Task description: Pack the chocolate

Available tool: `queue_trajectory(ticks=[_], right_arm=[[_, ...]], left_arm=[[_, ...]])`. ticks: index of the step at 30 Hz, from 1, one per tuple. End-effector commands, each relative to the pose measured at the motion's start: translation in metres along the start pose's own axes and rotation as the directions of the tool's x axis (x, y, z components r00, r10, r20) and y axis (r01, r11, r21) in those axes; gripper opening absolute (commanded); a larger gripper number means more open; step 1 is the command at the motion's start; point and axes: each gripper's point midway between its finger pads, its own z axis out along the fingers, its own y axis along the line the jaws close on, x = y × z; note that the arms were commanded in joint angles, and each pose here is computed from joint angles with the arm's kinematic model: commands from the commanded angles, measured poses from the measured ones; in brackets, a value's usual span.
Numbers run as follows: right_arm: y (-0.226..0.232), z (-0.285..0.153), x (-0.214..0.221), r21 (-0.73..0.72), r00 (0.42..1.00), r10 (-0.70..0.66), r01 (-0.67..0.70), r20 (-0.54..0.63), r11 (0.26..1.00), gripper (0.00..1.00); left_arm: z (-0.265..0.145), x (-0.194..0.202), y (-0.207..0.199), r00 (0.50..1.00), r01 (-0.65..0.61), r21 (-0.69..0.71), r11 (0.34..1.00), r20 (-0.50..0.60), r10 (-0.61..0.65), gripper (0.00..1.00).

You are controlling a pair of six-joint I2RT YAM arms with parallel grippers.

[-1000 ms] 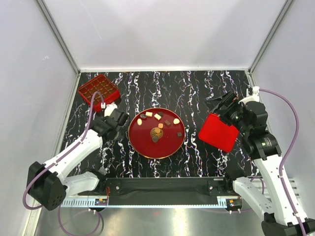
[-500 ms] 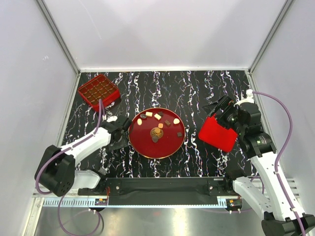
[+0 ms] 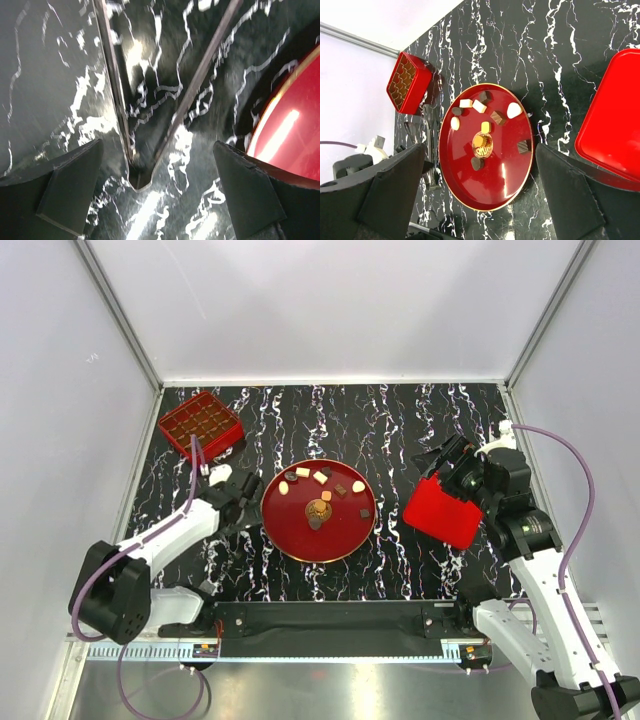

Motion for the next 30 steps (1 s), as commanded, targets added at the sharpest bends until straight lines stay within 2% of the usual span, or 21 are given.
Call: queue_trajectory(ticks=[1, 7, 12, 15, 22, 30], right_arm=[[0.014, -0.01, -0.018, -0.035, 0.998, -0.035, 0.037, 0.057, 0.999, 1.0], [0.017, -0.012, -0.02, -0.044, 0.997, -0.037, 0.04, 0.065, 0.998, 0.99], [0.016, -0.012, -0.019, -0.045, 0.997, -0.042, 0.045, 0.067, 0.998, 1.0], [0.016, -0.012, -0.02, -0.044, 0.997, -0.043, 0.047, 0.071, 0.998, 1.0], [0.016, -0.015, -0.022, -0.039, 0.995, -0.059, 0.062, 0.079, 0.997, 1.0], [0.012, -0.02, -0.023, -0.026, 0.992, -0.081, 0.084, 0.095, 0.996, 1.0]], left_arm=[[0.002, -0.034, -0.006, 0.995, 0.024, 0.04, 0.999, 0.096, -0.028, 0.99], [0.015, -0.044, -0.009, 0.996, 0.002, 0.099, 0.995, 0.09, -0.011, 0.99], [0.026, -0.047, -0.001, 0.998, -0.018, 0.084, 0.996, 0.069, 0.012, 0.99], [0.031, -0.044, -0.011, 0.999, -0.028, 0.148, 0.989, 0.044, 0.022, 0.99], [0.045, -0.041, -0.012, 0.999, -0.026, 0.105, 0.994, -0.026, 0.029, 0.98], [0.051, -0.037, -0.012, 0.998, -0.031, 0.088, 0.996, -0.055, 0.036, 0.89]])
